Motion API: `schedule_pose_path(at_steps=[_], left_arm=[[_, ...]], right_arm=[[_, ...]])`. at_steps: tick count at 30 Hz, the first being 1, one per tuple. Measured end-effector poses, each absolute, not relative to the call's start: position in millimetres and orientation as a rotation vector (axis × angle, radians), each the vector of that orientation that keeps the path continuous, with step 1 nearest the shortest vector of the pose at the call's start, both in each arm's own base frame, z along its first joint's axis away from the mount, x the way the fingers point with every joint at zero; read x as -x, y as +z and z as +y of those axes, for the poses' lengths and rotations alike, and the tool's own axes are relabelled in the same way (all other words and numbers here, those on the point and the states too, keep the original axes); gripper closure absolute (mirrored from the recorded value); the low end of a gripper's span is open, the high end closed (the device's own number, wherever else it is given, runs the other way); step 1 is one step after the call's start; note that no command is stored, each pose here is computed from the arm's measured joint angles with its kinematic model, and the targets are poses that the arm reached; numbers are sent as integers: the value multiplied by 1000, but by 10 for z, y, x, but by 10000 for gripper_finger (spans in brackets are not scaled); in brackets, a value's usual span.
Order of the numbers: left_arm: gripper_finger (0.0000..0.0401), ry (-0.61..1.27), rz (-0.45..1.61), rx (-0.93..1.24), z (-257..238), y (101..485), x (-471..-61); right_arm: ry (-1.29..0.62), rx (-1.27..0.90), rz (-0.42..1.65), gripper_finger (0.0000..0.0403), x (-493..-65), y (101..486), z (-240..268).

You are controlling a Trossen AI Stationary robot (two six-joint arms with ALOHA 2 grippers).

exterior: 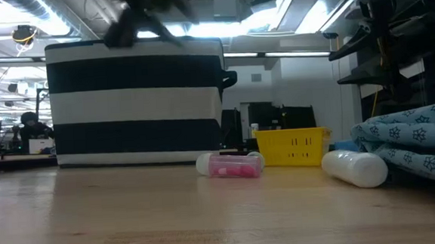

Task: Pick & place medical supplies in basket/bin
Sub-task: Put the white gauze in the orange bin

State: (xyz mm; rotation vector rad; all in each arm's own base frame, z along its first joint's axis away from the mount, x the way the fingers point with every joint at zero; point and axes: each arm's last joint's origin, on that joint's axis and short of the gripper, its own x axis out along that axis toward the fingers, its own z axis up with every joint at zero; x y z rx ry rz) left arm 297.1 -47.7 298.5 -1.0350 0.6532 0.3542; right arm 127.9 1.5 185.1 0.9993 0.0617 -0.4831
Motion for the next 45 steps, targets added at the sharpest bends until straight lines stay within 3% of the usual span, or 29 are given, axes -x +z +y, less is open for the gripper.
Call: schedule_pose_path(at_steps=[13, 25, 45], left_arm=[[239, 384, 840, 1025, -566, 2617, -4029], [239, 387, 898, 1144, -738, 2276, -4745], [239, 405, 1038, 1187, -892, 1891, -4892]], right_arm=[[-443, -980, 94, 179, -1283, 1848, 27], [-286, -940, 200, 179, -1293, 1844, 75], [-239, -895, 238, 179, -1293, 1836, 89]])
